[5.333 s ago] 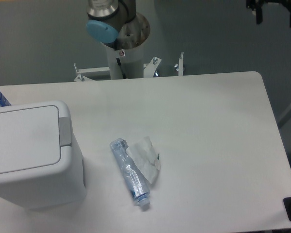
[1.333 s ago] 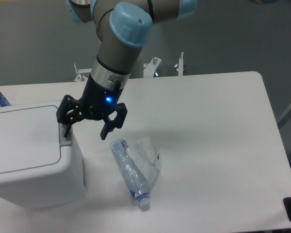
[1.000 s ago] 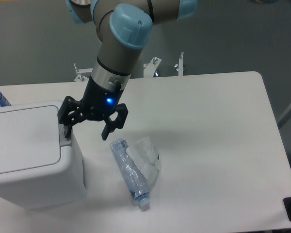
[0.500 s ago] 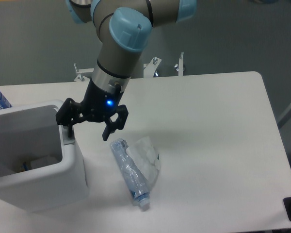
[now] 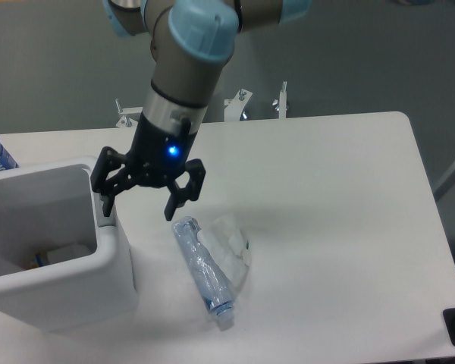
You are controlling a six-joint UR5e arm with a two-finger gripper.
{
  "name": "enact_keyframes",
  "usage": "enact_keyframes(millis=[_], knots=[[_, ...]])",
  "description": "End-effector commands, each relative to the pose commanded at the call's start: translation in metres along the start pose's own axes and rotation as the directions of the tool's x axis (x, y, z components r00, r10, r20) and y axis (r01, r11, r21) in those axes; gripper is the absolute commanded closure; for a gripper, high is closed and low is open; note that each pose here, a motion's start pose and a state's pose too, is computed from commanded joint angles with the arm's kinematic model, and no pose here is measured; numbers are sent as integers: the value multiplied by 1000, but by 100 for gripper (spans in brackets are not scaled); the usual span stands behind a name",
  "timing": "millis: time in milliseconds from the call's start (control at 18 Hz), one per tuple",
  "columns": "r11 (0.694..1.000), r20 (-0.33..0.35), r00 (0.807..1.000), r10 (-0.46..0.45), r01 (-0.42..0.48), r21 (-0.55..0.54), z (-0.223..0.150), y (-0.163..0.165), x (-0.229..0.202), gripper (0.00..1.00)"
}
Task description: Open the trash can
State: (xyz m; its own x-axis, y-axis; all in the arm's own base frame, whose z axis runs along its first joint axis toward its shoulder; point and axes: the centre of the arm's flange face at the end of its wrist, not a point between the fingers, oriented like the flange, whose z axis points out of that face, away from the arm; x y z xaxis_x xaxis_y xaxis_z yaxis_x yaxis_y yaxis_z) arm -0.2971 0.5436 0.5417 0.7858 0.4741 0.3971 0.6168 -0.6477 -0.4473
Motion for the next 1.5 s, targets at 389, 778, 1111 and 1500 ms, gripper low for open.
enact_keyframes(millis=[389,778,1111,1500], knots=[[996,423,903,76,-85,3,-51,-19,-77,0],[994,523,848,91,-106,0,-100,-23,-174,0],[942,605,722,335,-231,-245,-116,-8,-224,0],[669,360,601,714,-432,-605,-145,31,-254,0]])
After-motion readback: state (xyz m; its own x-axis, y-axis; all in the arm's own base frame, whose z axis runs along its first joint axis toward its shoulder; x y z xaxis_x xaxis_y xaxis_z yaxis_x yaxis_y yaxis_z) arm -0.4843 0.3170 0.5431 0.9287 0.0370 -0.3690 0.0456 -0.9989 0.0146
